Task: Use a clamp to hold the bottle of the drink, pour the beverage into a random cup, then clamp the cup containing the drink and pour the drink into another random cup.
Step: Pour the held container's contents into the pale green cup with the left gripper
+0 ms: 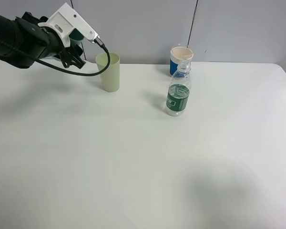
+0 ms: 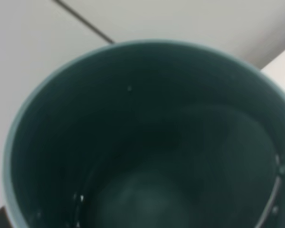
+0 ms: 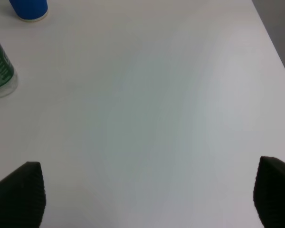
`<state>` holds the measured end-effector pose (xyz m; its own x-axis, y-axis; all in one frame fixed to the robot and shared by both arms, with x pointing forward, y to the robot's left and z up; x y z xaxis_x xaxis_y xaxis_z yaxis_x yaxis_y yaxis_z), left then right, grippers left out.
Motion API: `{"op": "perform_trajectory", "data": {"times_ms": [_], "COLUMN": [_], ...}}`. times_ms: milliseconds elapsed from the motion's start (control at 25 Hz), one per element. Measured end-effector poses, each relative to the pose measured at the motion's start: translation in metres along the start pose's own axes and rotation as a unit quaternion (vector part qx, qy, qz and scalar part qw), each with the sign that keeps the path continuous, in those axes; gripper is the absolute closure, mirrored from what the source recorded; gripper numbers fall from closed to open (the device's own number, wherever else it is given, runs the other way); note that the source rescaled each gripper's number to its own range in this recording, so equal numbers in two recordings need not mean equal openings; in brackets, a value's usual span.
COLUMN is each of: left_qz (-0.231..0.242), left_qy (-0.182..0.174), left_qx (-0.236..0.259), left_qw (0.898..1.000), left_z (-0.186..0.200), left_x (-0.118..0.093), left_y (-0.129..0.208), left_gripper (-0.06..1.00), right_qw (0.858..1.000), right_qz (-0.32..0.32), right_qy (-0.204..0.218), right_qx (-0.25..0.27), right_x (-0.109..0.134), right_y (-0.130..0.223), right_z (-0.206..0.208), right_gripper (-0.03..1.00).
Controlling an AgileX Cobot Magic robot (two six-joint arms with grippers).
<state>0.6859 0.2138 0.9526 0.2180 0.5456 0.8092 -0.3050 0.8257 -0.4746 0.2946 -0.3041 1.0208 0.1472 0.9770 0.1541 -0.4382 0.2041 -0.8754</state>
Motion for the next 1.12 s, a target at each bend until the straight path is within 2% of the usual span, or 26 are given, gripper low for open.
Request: {"op": "perform_trajectory", "data": {"times_ms": [480, 1120], "left_qz": [-0.027, -0.072], "left_qy": [0.011, 0.006], "left_qx": [-0.001, -0.006], "left_qw": [1.000, 0.997], "left_z": [-0.022, -0.029], "left_x": [-0.019, -0.020], "left_y": [-0.015, -0.019], "left_gripper": [0.93, 0.93], "right_qw": [1.000, 1.000], "right_qz": [0.000, 0.000], "right_qy": [0.000, 0.000], "right_qx": [0.000, 0.000], "right_x": [0.000, 0.000], "right_y": [0.000, 0.000], "right_z": [0.000, 0.000], "right_gripper": [0.27, 0.27]}}
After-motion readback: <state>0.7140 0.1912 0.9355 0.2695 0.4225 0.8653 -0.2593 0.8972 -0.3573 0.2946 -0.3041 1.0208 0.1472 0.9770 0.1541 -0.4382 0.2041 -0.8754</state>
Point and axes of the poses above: a point on each arm's last joint axis where the gripper is mounted, z pointing back along that axis away from the gripper, x along the wrist's bending axis when the last joint is at zero, y = z × x, the point moved 7 cm from there along -z, pointing out along that axis toward the gripper, and after that the axes turned 12 degrees about -z, right-handed, at the moved point
